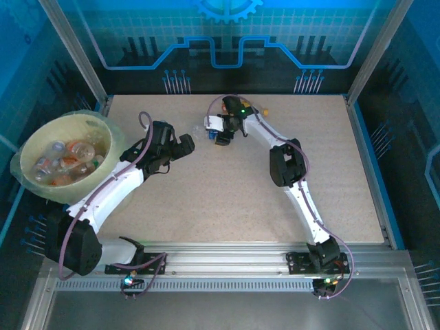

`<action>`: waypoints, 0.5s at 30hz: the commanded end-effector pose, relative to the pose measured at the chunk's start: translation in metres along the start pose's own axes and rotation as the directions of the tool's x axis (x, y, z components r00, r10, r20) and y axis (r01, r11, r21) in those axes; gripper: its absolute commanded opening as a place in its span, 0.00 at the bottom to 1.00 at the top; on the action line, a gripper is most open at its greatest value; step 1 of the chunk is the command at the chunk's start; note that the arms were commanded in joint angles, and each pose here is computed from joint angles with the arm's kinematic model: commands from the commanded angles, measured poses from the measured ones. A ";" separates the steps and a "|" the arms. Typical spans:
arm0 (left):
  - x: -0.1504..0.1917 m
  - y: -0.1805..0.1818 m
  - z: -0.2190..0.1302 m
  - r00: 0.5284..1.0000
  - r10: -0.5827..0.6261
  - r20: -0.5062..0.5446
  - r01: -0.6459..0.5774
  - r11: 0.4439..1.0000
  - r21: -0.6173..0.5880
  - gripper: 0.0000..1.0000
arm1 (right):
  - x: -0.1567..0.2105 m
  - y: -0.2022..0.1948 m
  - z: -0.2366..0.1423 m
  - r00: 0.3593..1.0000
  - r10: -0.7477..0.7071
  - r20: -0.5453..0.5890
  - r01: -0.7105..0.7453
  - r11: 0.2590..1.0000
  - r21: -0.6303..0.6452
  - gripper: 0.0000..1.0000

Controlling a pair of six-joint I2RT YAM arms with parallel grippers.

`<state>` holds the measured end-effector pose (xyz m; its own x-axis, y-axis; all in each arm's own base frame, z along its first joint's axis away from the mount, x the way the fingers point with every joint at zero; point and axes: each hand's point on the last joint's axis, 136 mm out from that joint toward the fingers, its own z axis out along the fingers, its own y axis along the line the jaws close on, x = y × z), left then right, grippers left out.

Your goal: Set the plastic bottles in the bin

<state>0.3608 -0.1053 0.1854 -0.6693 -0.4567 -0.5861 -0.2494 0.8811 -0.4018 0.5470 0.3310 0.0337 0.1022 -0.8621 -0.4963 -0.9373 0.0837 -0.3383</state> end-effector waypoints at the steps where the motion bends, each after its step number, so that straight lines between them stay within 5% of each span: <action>1: -0.002 0.005 -0.004 1.000 0.005 0.012 -0.005 1.000 -0.012 0.99 | -0.006 0.018 0.003 0.999 0.038 -0.001 -0.038 0.998 -0.045 0.67; 7: 0.003 0.004 -0.002 1.000 -0.013 -0.002 0.013 1.000 0.005 0.99 | -0.022 0.025 -0.033 0.993 0.109 0.036 -0.108 0.994 -0.031 0.52; 15: 0.005 -0.021 -0.020 1.000 -0.013 0.006 0.011 0.983 0.182 0.99 | -0.038 0.035 -0.117 0.935 0.341 0.100 -0.349 0.934 0.072 0.48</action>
<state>0.3507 -0.1140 0.1847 -0.6829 -0.4582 -0.5690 -0.2033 0.8673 -0.4545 0.4706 0.3042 0.0685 -0.1500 -0.8237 -0.5468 -0.9419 0.2871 -0.1741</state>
